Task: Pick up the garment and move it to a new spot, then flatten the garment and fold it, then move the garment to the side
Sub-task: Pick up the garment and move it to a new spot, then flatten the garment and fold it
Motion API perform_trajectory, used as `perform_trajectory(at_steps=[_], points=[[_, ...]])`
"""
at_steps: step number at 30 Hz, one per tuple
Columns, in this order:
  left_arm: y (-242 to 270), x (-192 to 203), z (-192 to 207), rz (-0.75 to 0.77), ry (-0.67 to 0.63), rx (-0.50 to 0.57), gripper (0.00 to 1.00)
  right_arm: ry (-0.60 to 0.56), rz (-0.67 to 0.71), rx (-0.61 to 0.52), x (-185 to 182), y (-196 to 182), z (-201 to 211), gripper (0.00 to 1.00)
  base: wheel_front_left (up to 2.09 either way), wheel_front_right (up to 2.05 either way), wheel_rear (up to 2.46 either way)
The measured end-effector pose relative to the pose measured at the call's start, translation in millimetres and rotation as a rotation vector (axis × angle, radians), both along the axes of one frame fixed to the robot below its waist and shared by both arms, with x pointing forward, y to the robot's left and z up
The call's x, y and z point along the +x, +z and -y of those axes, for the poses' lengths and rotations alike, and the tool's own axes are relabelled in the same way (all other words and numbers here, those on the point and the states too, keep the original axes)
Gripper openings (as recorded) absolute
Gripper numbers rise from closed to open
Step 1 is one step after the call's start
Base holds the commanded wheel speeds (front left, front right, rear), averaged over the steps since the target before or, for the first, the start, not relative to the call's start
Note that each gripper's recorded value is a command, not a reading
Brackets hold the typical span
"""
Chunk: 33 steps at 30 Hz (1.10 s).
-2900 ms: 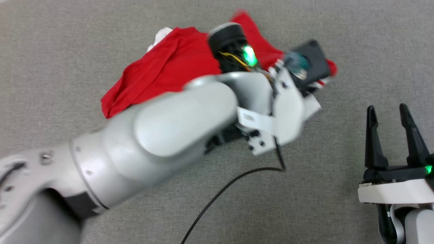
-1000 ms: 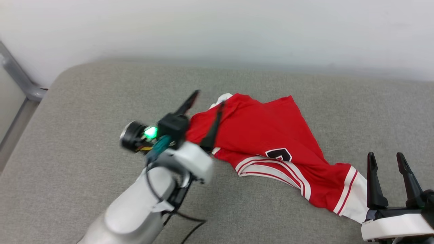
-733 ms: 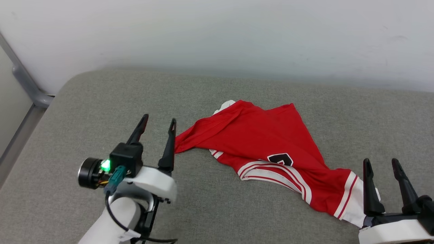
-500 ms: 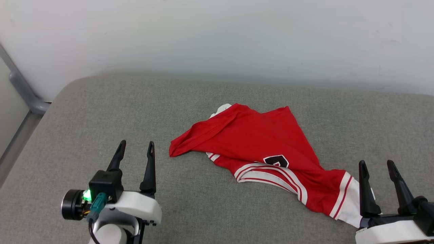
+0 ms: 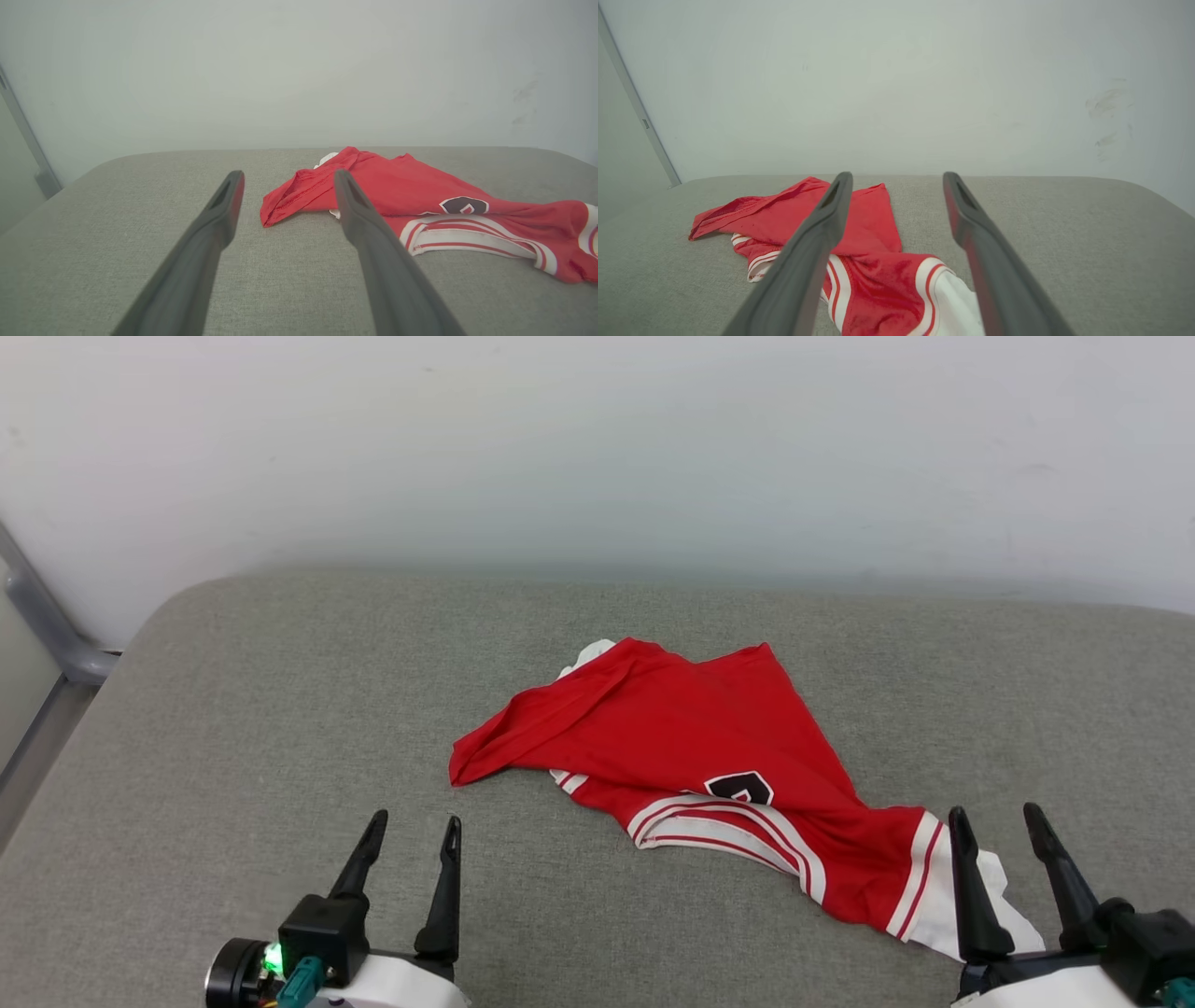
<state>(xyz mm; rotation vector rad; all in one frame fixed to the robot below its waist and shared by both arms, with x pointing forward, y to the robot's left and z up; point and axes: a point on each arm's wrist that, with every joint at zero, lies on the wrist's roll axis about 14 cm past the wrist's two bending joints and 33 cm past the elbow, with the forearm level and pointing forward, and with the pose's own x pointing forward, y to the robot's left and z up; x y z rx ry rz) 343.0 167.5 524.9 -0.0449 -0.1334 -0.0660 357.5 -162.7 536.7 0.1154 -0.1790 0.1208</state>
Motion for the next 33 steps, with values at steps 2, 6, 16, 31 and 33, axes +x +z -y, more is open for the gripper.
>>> perform_trajectory(at_steps=[2, 6, 16, 31, 33], points=[[-2.9, -1.8, 1.9, -0.007, -0.005, -0.003, 1.00, 0.001, -0.011, 0.000, -3.8, -3.6, -0.2, 1.00, 0.00, 0.00, 0.00], [-5.2, -3.8, 1.5, -0.011, -0.006, -0.005, 1.00, -0.001, -0.030, 0.003, -8.7, -9.6, 0.6, 1.00, 0.00, 0.00, 0.00], [-9.9, -4.1, -0.8, -0.022, -0.001, 0.003, 1.00, 0.001, -0.053, 0.006, -12.0, -16.9, 0.1, 1.00, 0.00, 0.00, 0.00], [-14.3, -5.1, -5.1, -0.035, 0.012, 0.005, 1.00, 0.004, -0.055, 0.004, -9.7, -17.8, -0.8, 1.00, 0.00, 0.00, 0.00], [-14.9, -5.1, -6.1, -0.037, 0.016, 0.004, 1.00, -0.001, -0.044, 0.002, -8.0, -14.2, 1.1, 1.00, 0.00, 0.00, 0.00]])
